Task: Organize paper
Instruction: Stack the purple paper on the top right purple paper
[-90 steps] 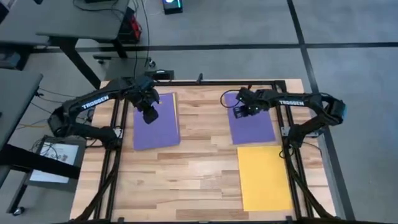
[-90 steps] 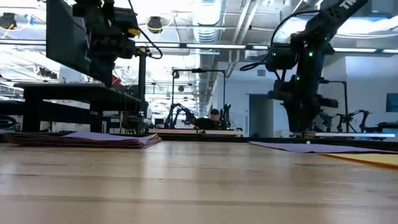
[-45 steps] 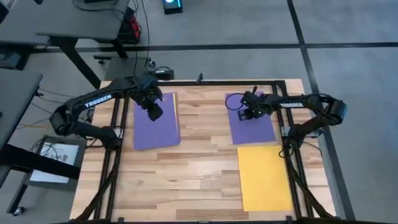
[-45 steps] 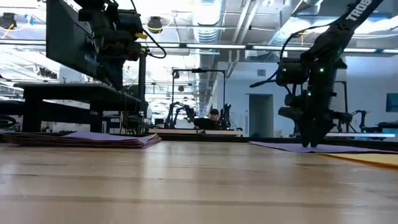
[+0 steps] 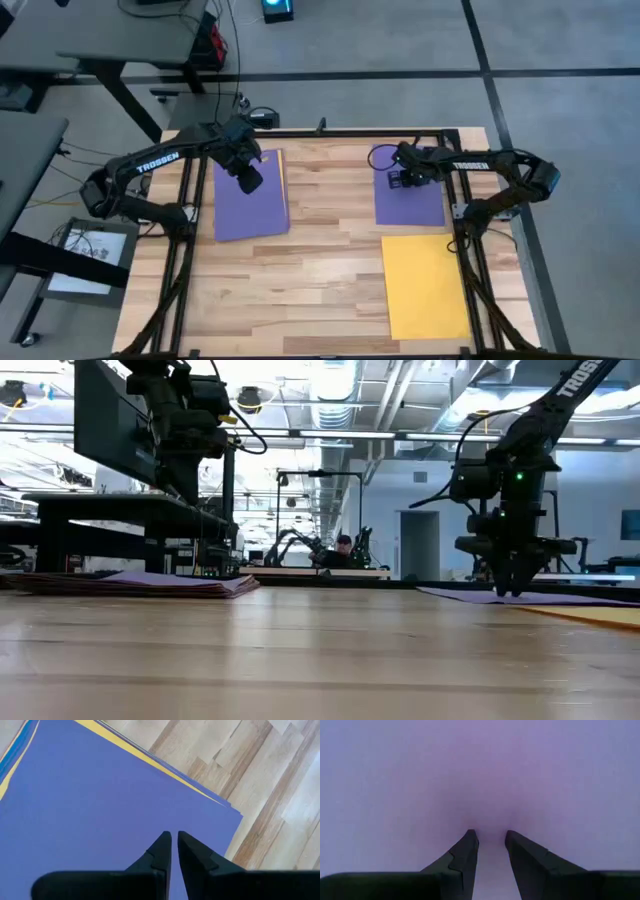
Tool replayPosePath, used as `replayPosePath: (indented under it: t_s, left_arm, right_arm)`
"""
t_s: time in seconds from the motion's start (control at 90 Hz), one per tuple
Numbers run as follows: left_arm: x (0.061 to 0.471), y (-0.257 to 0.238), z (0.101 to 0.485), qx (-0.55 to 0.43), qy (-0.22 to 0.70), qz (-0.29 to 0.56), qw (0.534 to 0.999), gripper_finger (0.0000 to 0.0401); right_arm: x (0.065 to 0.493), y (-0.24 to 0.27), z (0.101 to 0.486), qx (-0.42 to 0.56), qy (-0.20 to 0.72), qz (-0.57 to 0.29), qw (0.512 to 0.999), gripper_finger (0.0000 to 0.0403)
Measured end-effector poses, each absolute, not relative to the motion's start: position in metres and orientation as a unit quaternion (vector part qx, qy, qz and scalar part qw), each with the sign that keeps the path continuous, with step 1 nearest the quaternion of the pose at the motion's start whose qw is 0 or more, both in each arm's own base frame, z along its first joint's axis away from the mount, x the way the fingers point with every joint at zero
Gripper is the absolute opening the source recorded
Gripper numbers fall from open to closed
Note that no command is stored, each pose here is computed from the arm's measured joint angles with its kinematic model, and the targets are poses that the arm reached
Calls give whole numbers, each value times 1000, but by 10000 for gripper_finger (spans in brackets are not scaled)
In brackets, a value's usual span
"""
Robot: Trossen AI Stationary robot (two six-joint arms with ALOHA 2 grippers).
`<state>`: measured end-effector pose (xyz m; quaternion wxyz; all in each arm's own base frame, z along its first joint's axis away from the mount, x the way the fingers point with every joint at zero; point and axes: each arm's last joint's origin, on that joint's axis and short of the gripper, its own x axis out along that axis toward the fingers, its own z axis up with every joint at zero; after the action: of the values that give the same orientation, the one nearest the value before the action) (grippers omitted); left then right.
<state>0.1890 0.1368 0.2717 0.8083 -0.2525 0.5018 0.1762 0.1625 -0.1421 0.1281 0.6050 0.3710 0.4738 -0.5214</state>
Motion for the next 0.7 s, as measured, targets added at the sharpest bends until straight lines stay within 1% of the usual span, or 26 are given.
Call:
replayPosePath:
  t_s: [0.133,0.511,0.7]
  left_arm:
    - [189,137,272,-251,504,176,807,17]
    - [188,137,272,-249,505,180,806,17]
    - [188,136,271,-250,508,180,804,17]
  right_arm:
    - [163,-139,128,350,495,-505,614,101]
    - [164,-139,128,370,478,-520,604,101]
    - [164,-138,142,375,488,-507,604,101]
